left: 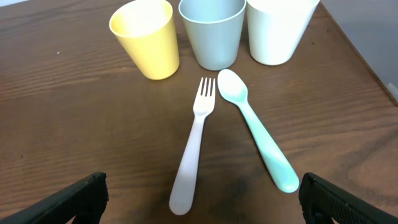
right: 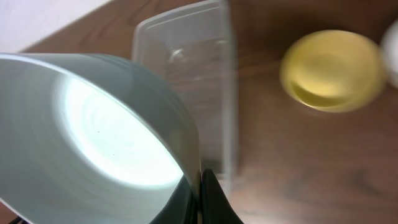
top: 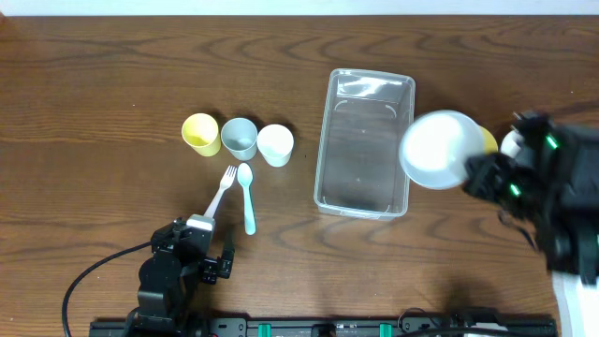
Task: Pack container
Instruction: 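Carry the light-blue bowl into the container and release it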
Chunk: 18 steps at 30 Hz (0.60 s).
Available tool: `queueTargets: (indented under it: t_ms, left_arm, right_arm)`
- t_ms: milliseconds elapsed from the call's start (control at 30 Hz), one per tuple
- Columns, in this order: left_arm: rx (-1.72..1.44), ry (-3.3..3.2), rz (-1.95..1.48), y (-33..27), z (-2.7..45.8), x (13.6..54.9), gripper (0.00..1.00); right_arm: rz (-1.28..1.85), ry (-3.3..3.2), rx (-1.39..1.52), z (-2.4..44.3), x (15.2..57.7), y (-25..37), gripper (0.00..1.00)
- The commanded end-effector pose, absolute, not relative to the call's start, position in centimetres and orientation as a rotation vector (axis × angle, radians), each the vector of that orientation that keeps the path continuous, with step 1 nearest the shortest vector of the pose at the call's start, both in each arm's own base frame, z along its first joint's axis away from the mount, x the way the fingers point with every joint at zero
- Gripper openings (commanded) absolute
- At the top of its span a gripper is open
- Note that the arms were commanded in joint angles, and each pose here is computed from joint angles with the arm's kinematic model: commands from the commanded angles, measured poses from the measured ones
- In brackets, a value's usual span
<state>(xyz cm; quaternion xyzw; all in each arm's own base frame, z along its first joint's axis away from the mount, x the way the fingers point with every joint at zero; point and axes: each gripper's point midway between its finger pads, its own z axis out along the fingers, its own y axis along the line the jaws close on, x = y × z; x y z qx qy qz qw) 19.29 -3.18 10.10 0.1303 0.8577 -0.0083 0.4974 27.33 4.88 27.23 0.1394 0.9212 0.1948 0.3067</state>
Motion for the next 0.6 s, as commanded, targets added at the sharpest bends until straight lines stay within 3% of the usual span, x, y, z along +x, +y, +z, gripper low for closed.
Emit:
queueTargets:
  t_ms: [0, 233, 433, 533, 567]
  left_arm:
    - [0.305, 2.074, -0.022, -3.1, 10.1, 19.3, 0.98]
    - [0.305, 2.074, -0.022, -3.1, 10.1, 19.3, 0.98]
    - [0.305, 2.074, -0.022, -3.1, 10.1, 19.3, 0.98]
    - [0.305, 2.074, -0.022, -3.1, 10.1, 19.3, 0.98]
    - [0.305, 2.074, -0.022, -3.1, 10.1, 19.3, 0.98]
  right_arm:
    - [0.546, 2.581, 0.327, 24.1, 31.2, 7.6, 0.02]
    - [0.492, 2.816, 0.318, 16.8, 40.0, 10.1, 0.01]
    - [0.481, 2.908, 0.29, 11.8, 43.8, 12.3, 0.02]
    - [0.476, 2.89, 0.278, 10.9, 45.0, 12.6, 0.28]
    - [0.469, 2.883, 0.277, 11.0, 45.2, 12.6, 0.28]
